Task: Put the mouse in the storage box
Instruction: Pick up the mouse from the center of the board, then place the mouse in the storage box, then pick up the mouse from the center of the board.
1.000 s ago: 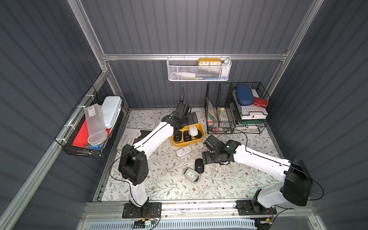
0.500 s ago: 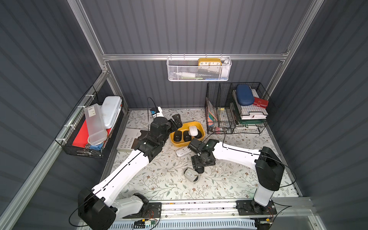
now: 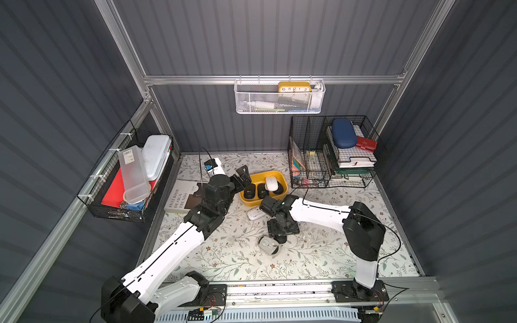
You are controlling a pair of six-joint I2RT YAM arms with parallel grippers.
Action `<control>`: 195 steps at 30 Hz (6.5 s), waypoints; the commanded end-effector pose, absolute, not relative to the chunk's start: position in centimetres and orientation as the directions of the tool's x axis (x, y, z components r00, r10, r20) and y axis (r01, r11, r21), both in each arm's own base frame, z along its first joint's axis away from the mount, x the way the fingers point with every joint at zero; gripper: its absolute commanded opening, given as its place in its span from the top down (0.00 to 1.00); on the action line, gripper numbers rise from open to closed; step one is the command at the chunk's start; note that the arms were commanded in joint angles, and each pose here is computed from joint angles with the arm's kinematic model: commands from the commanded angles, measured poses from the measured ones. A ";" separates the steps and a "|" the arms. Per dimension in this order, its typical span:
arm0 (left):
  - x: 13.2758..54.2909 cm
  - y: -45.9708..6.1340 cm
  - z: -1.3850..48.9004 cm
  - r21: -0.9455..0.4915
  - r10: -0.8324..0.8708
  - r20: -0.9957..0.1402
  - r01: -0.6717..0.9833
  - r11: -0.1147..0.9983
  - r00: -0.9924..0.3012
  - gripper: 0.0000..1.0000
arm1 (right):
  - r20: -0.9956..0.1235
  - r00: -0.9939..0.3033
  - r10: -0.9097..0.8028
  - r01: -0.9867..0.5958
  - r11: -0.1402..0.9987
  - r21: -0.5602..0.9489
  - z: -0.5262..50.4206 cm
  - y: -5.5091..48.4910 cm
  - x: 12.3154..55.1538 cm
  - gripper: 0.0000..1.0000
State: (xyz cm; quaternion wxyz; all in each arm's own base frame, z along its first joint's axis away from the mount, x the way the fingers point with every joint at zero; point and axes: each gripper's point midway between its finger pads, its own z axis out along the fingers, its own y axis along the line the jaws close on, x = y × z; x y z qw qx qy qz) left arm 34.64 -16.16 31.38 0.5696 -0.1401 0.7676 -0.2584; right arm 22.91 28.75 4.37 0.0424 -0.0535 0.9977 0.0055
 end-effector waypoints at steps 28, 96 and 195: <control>34.1 -15.0 32.6 -0.566 -0.533 -0.808 0.078 0.821 -0.253 0.00 | 0.033 -0.995 -0.098 -0.100 0.994 -0.041 1.6 29.4 22.4 0.30; 31.6 -11.8 34.7 -0.601 -0.589 -0.794 0.049 0.798 -0.148 0.01 | -0.389 -0.888 -0.246 -0.315 0.941 0.123 7.6 38.9 45.0 0.38; 16.1 -19.5 13.1 -0.846 -0.705 -0.018 -0.365 0.388 -0.709 0.00 | 0.062 -0.947 -0.315 -0.264 0.874 0.408 2.7 33.8 16.7 0.54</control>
